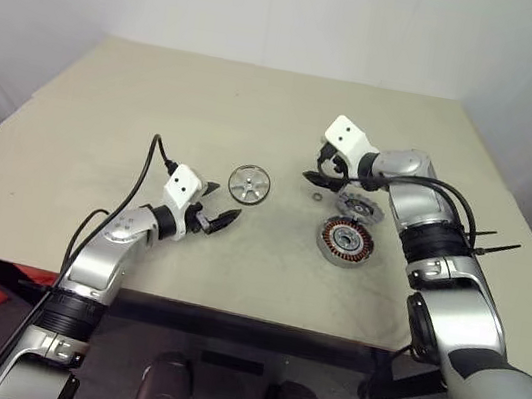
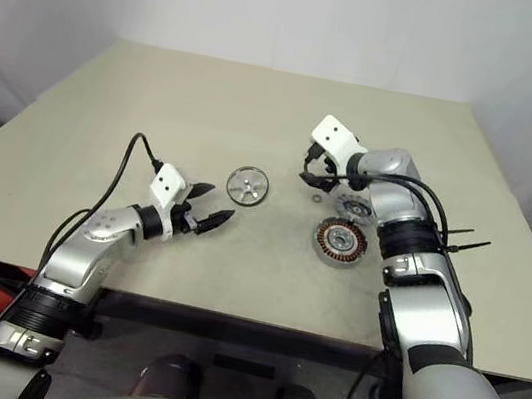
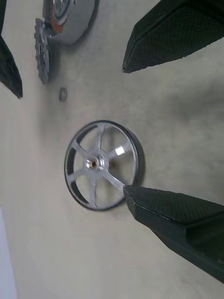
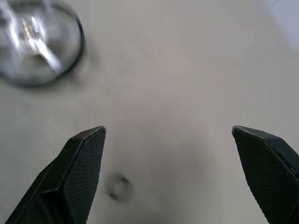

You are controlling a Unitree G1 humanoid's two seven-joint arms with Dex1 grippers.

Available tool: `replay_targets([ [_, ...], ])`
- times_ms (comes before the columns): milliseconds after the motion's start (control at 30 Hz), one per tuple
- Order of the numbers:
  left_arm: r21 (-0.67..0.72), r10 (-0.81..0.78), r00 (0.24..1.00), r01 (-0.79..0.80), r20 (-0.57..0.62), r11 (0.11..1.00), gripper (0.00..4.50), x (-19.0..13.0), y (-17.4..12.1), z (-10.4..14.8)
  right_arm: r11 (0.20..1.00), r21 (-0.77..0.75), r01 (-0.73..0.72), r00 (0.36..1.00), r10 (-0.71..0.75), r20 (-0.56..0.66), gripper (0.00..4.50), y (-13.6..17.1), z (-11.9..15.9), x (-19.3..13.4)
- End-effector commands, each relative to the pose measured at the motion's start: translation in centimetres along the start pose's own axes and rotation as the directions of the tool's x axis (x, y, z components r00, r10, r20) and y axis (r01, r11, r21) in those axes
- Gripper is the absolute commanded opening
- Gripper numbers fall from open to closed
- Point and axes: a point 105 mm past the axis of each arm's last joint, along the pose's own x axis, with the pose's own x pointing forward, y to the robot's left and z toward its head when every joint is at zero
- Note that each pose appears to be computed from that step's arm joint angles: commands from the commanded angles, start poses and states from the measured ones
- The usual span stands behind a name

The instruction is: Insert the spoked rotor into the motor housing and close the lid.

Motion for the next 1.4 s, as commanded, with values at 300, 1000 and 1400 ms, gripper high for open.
replay_targets([
  [300,0.042,0.017,0.999,-0.018,0.039,0.999,4.04,-0.2,0.4,1.3,0.992,0.117,-0.048,0.989,0.063,-0.131,4.45,0.0,-2.2,0.3],
  [1000,0.039,0.017,0.999,-0.018,0.039,0.999,4.04,-0.4,0.3,1.2,0.977,0.211,-0.031,0.973,0.078,-0.217,4.45,0.8,-6.2,1.6],
  [1400,0.044,0.022,0.999,-0.023,0.026,0.999,4.04,-0.6,0.4,1.0,0.963,0.261,-0.063,0.979,0.111,-0.173,4.45,1.7,-5.2,2.5],
])
